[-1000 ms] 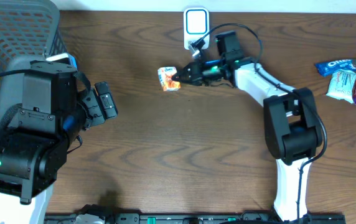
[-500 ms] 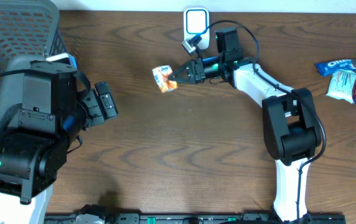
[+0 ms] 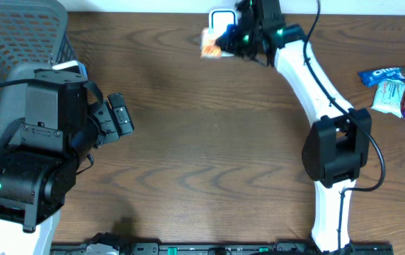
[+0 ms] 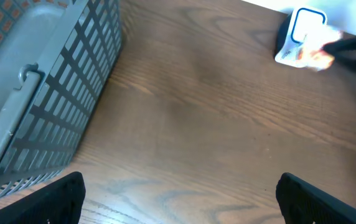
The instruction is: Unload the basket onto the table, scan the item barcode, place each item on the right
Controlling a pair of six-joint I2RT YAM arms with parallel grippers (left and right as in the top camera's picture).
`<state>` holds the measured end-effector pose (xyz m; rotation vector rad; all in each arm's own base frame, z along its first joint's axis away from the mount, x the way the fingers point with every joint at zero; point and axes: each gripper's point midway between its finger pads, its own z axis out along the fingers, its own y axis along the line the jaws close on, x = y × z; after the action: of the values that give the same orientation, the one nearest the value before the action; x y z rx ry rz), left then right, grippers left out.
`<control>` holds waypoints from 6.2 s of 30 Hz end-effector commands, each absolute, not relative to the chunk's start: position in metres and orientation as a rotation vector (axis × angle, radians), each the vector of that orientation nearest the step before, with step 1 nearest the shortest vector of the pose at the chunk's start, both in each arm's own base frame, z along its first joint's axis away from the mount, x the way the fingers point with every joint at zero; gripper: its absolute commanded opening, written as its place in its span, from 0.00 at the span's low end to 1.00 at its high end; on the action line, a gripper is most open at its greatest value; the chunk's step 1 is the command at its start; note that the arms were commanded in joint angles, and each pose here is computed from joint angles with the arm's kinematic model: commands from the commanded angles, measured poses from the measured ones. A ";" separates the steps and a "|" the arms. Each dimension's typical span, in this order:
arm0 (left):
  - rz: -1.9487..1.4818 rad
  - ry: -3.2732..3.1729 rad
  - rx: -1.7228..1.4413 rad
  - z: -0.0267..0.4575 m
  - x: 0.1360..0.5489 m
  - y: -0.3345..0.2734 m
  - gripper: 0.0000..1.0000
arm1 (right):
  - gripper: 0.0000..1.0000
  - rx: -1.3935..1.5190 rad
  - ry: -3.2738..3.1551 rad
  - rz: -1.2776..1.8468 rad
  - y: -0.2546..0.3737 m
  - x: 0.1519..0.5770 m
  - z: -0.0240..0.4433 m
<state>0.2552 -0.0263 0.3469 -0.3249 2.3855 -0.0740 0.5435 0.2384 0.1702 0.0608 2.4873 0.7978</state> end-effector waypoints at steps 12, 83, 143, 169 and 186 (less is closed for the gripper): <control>-0.053 2.379 -0.321 0.348 0.255 -0.023 0.98 | 0.01 -0.289 2.148 -0.292 0.183 0.615 0.183; -0.053 2.379 -0.321 0.348 0.255 -0.023 0.98 | 0.99 0.417 2.479 0.067 -0.055 0.415 0.336; -0.053 2.379 -0.321 0.348 0.255 -0.023 0.98 | 0.99 -0.260 2.166 0.257 0.058 0.198 0.233; -0.053 2.379 -0.321 0.348 0.255 -0.023 0.98 | 0.99 -0.253 1.701 0.163 0.054 0.227 0.190; -0.053 2.379 -0.321 0.348 0.255 -0.023 0.98 | 0.99 -0.179 1.596 0.106 0.037 0.244 0.166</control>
<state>0.2552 -0.0263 0.3465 -0.3249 2.3866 -0.0735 0.2430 0.0412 0.1672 -0.1885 1.6005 0.1293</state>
